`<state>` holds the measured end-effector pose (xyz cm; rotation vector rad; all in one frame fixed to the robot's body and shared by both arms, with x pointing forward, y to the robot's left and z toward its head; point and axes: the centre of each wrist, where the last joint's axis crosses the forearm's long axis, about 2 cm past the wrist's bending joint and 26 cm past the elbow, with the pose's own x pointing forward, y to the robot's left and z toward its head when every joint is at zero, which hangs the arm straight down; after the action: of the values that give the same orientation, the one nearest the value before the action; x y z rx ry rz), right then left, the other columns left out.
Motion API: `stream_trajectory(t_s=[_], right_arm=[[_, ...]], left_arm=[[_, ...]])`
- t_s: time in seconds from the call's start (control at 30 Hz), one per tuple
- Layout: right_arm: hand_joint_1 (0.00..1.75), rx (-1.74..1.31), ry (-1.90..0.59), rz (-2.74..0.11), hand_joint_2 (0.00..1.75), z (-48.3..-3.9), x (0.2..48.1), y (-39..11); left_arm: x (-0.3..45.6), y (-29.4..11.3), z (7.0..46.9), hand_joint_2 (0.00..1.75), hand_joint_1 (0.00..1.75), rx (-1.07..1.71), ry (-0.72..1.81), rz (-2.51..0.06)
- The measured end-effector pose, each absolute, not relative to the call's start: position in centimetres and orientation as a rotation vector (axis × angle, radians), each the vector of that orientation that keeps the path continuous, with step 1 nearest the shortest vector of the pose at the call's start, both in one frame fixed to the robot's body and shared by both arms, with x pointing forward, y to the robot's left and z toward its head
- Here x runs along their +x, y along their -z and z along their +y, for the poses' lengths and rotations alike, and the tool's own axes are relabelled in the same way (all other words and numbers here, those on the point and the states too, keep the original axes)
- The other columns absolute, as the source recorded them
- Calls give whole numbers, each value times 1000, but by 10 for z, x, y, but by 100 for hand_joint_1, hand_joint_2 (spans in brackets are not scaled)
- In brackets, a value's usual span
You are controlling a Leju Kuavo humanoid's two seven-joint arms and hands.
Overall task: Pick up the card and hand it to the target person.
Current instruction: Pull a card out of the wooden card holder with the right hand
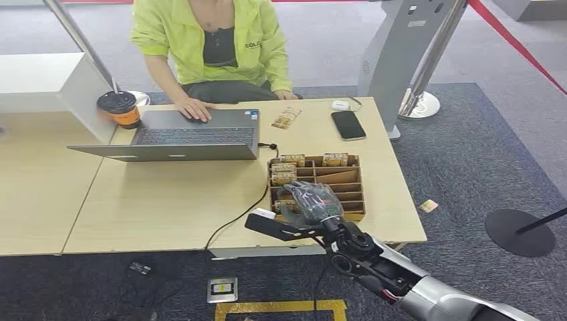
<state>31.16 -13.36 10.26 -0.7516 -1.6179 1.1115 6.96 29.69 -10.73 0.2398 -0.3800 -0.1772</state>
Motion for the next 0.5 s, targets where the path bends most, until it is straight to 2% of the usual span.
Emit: stream_trajectory(t_s=[0.5], right_arm=[[93, -770, -1099, -1602, 175, -137, 314, -103]], left_arm=[[70, 107, 297, 175, 0, 238, 184, -381]])
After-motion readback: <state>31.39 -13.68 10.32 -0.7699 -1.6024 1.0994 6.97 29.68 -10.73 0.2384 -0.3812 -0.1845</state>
